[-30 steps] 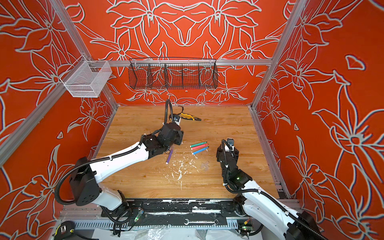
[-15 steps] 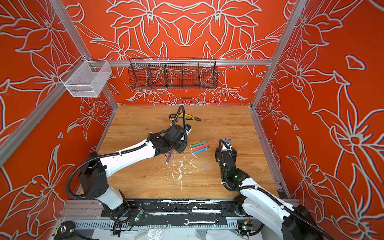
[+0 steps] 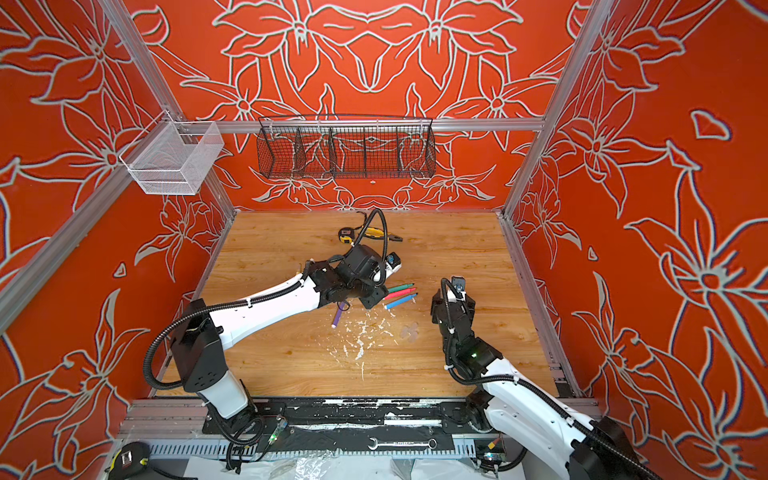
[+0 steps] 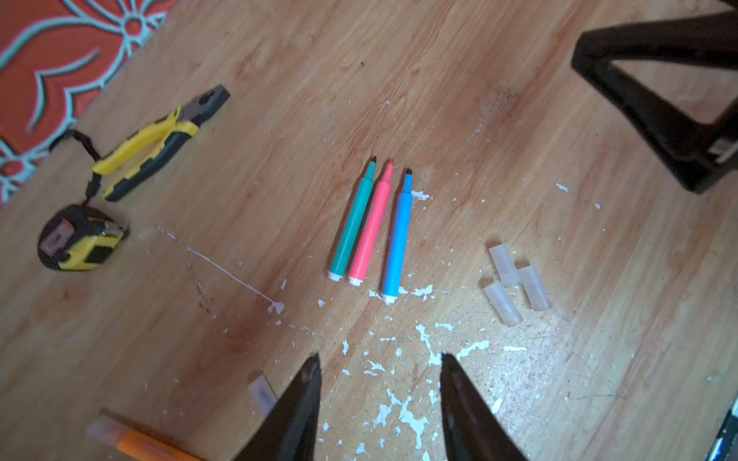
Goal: Insert the pens into the pen caps
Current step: 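Move the left gripper over the green, pink and blue markers, then lower the left gripper and grasp the blue marker's end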
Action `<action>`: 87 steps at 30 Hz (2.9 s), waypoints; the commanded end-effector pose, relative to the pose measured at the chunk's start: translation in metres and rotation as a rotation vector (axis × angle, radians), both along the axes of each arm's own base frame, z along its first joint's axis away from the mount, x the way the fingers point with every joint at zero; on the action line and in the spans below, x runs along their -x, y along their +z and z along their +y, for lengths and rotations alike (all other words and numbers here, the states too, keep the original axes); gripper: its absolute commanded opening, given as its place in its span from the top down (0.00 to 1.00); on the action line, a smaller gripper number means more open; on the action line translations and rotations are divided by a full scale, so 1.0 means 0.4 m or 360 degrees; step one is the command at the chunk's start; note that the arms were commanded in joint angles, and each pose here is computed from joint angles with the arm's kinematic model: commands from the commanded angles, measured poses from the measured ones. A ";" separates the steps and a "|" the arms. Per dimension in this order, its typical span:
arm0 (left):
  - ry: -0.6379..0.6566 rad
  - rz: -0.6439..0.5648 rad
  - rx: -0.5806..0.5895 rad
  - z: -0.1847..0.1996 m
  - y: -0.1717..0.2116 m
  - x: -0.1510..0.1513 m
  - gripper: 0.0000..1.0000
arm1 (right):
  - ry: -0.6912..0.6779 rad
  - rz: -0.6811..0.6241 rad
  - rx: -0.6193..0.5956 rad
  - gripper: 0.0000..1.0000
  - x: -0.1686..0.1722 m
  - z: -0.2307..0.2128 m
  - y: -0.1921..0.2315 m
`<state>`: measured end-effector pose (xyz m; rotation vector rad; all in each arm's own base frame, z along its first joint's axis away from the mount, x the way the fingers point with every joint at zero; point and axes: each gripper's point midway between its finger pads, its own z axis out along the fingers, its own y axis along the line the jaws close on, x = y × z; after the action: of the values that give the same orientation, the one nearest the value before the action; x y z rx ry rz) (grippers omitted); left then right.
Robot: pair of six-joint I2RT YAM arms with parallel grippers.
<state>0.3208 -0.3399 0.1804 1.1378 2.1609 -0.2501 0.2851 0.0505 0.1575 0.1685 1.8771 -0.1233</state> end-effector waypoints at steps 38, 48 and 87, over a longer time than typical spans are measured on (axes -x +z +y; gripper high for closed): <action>-0.0086 0.0245 -0.0502 -0.094 -0.248 -0.011 0.74 | -0.0001 -0.0050 -0.0055 0.31 0.015 -0.008 0.008; -0.0083 0.0346 -0.0438 -0.109 -0.291 -0.049 0.79 | 0.0003 -0.0052 -0.0058 0.31 0.015 -0.007 0.009; -0.0127 0.0617 -0.0561 -0.093 -0.412 -0.060 0.90 | 0.0014 -0.0056 -0.0062 0.30 0.017 -0.006 0.010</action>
<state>0.3575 -0.3837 0.0271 1.4174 2.5232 -0.1364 0.2790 0.0480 0.1594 0.1826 1.8519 -0.0899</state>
